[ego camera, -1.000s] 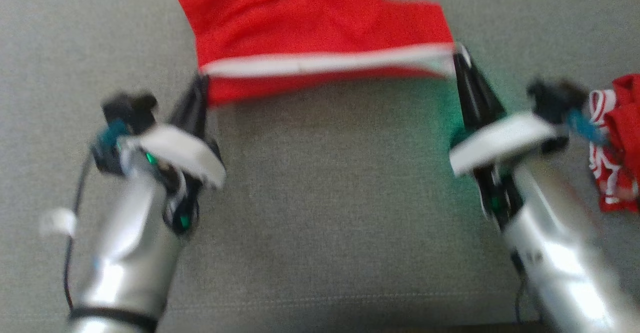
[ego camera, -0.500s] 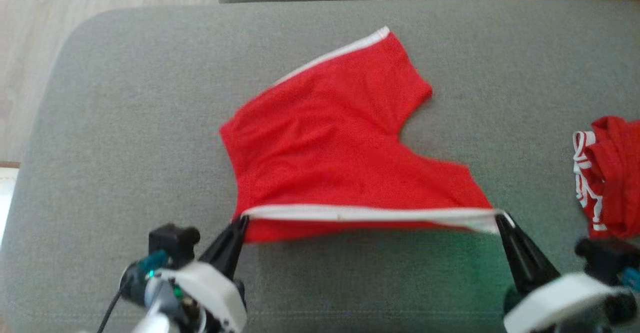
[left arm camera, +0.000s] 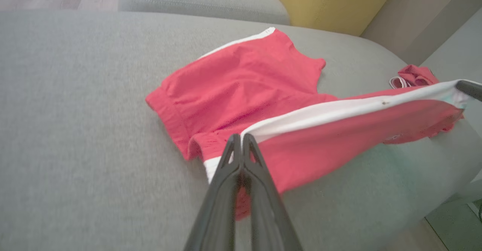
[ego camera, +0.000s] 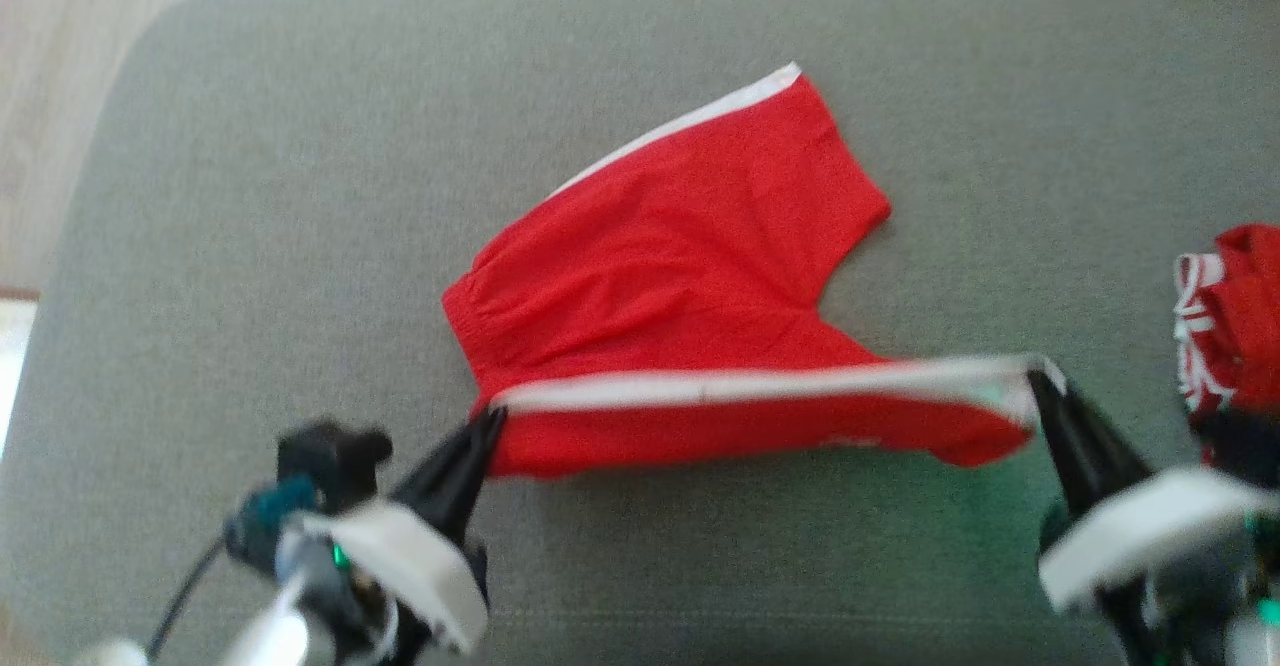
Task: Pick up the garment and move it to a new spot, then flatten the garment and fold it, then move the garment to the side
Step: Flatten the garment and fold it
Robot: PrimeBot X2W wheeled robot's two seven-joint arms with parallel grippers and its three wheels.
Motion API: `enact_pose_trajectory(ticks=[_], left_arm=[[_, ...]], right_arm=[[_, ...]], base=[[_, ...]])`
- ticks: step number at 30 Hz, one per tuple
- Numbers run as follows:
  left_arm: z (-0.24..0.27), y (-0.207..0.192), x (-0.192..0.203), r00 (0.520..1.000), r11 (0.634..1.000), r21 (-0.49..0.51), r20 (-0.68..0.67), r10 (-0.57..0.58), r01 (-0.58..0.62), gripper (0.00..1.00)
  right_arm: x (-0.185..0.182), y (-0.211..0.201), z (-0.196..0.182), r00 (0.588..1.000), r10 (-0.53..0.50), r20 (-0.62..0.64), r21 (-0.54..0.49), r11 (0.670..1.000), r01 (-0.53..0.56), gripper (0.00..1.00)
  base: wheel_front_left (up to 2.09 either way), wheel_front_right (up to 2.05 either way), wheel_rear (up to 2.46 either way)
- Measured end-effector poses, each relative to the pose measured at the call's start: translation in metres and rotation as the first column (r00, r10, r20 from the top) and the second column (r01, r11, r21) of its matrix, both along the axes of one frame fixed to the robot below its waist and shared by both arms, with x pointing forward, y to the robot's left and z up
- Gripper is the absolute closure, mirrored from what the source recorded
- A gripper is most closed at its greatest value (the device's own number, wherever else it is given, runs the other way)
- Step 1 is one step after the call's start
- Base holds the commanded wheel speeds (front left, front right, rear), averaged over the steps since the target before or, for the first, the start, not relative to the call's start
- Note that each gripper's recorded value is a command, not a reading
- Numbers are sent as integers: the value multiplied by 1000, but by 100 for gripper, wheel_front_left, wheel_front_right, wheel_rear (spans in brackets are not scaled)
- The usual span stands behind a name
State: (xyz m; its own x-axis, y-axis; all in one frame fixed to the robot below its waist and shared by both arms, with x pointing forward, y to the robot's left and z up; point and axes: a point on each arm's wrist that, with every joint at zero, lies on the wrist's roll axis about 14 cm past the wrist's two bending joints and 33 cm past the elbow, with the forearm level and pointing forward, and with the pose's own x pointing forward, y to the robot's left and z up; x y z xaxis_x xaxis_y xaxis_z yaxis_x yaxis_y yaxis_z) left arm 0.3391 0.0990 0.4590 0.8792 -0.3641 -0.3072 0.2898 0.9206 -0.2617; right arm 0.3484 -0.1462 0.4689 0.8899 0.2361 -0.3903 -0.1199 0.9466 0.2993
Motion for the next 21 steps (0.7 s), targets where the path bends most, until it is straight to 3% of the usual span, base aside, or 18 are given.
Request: enact_pose_trajectory(ticks=[9, 16, 21], left_arm=[[0, 7, 97, 997, 1000, 9, 78, -27, 26, 100], [-23, 15, 123, 999, 1000, 23, 51, -11, 10, 100], [-39, 23, 136, 1000, 999, 40, 29, 3, -4, 100]], right_arm=[[153, 32, 0, 984, 141, 105, -69, 989, -134, 100], [215, 69, -24, 969, 231, 91, -81, 971, -224, 100], [240, 90, -46, 961, 268, 64, -73, 962, -264, 100]], base=[[0, 0, 0], [0, 0, 0], [0, 0, 0]])
